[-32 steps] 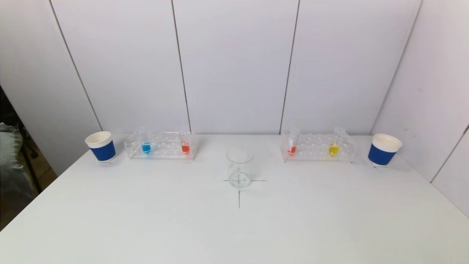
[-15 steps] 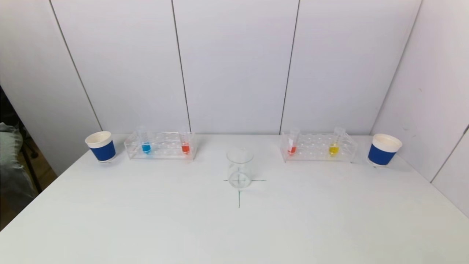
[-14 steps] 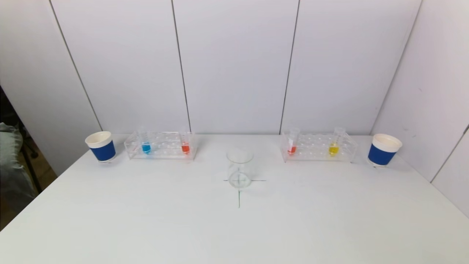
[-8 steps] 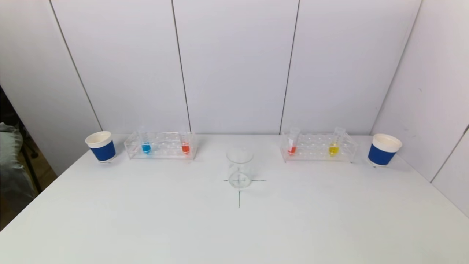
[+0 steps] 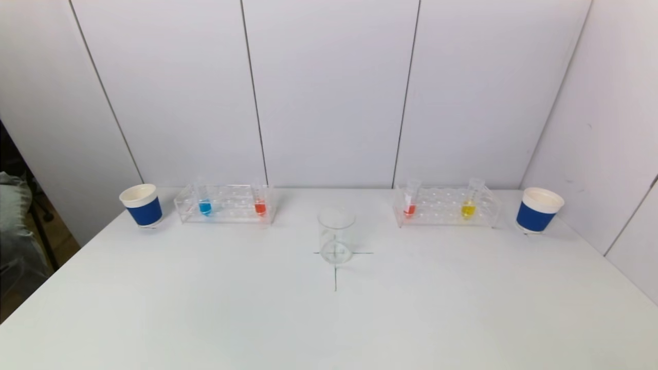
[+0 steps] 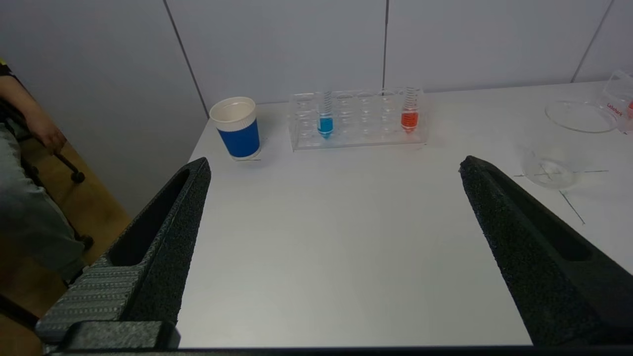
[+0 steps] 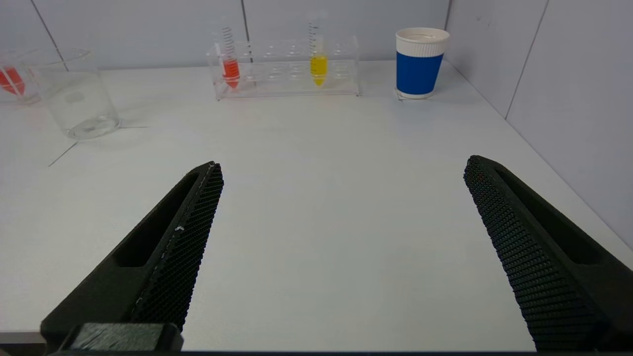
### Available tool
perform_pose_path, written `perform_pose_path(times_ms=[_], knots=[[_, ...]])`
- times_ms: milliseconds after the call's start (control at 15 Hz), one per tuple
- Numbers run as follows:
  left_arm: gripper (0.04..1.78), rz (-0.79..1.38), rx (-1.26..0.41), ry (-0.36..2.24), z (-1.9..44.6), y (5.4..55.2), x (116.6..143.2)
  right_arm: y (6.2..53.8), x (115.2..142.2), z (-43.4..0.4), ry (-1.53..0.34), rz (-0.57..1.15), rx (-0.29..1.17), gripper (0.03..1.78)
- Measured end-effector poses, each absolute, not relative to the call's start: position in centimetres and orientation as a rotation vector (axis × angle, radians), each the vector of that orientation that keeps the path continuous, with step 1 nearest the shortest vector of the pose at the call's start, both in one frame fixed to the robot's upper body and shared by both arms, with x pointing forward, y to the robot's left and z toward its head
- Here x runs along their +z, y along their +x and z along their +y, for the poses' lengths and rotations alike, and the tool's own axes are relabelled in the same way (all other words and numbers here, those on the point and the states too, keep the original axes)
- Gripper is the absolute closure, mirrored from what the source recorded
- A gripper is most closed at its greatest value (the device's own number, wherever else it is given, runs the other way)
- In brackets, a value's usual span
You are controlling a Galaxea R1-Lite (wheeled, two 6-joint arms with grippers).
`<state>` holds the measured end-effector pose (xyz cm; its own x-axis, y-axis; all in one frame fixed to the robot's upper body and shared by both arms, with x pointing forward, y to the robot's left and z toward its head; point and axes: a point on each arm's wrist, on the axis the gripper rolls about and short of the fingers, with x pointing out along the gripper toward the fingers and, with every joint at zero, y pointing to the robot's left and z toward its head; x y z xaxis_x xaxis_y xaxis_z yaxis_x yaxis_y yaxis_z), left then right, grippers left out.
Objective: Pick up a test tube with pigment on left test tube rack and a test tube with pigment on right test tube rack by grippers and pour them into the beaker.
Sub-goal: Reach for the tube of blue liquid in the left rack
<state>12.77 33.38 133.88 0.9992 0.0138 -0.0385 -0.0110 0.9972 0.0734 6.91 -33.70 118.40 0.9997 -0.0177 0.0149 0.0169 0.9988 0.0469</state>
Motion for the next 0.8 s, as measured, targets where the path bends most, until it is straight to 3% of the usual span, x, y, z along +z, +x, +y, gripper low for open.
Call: perform_pose_path(times_ms=[333,800], knots=[[0.06,0.084,-0.004,0.020,33.3,18.6,133.7,6.9,118.4,-33.7,0.046,-0.015,-0.017,0.04],[0.06,0.184,-0.034,-0.007,33.3,25.8,130.1,6.9,118.4,-33.7,0.046,-0.015,-0.016,0.04]])
